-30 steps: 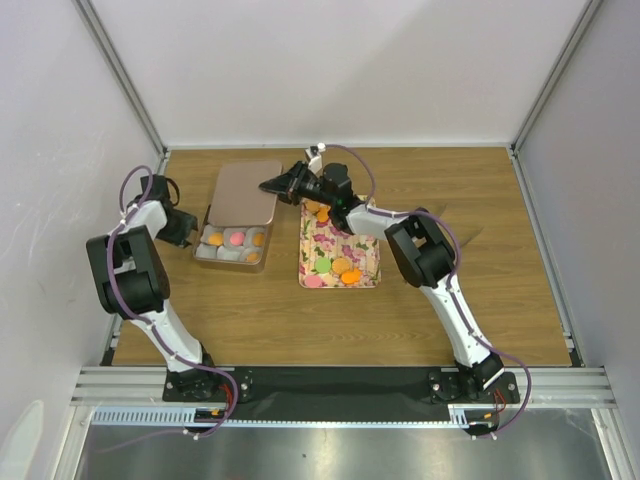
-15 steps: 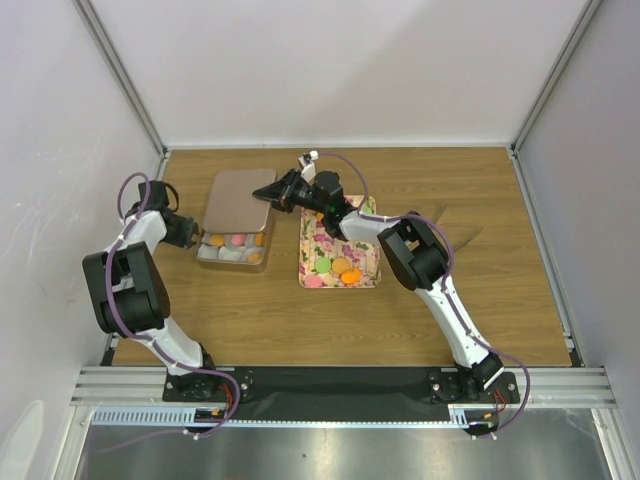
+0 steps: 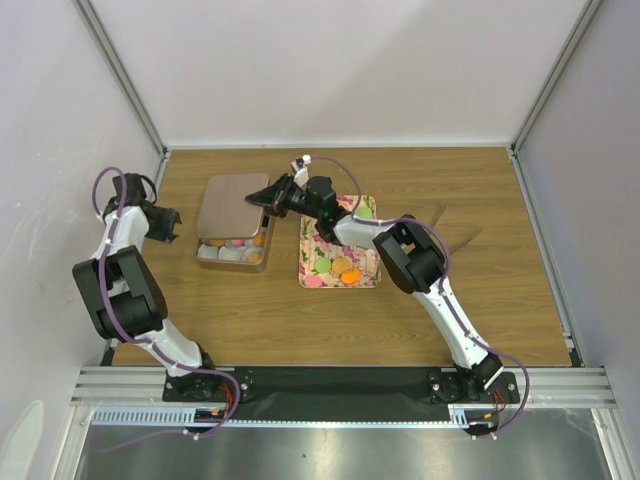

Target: Pack the cookies

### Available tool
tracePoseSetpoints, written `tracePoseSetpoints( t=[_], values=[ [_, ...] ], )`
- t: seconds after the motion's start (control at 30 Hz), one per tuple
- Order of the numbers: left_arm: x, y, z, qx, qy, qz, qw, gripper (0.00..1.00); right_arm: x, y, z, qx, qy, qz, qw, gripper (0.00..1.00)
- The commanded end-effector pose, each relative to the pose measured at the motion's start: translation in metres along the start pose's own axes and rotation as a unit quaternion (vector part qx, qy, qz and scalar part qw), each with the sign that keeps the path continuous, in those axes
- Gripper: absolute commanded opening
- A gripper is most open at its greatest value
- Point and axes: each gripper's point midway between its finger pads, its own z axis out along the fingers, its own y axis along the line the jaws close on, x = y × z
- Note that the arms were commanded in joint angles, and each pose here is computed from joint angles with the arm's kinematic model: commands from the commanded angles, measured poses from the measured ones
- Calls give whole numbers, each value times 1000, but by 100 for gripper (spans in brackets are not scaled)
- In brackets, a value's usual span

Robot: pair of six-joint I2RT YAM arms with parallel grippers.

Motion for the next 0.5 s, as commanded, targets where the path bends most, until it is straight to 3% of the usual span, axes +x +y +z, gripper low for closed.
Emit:
tracePoseSetpoints(
  t=[0.0,0.27,0.47],
  values=[
    [-24,-30,-37,48,-36,19,998,43,2,26,10,-41,-14,-17,999,0],
    [-19,-38,-36,77,-30,64,995,67,16,16,21,-37,-9,-6,999,0],
    [-3,-45,-26,97,0,105,990,75,18,10,22,-35,-13,0,999,0]
  ],
)
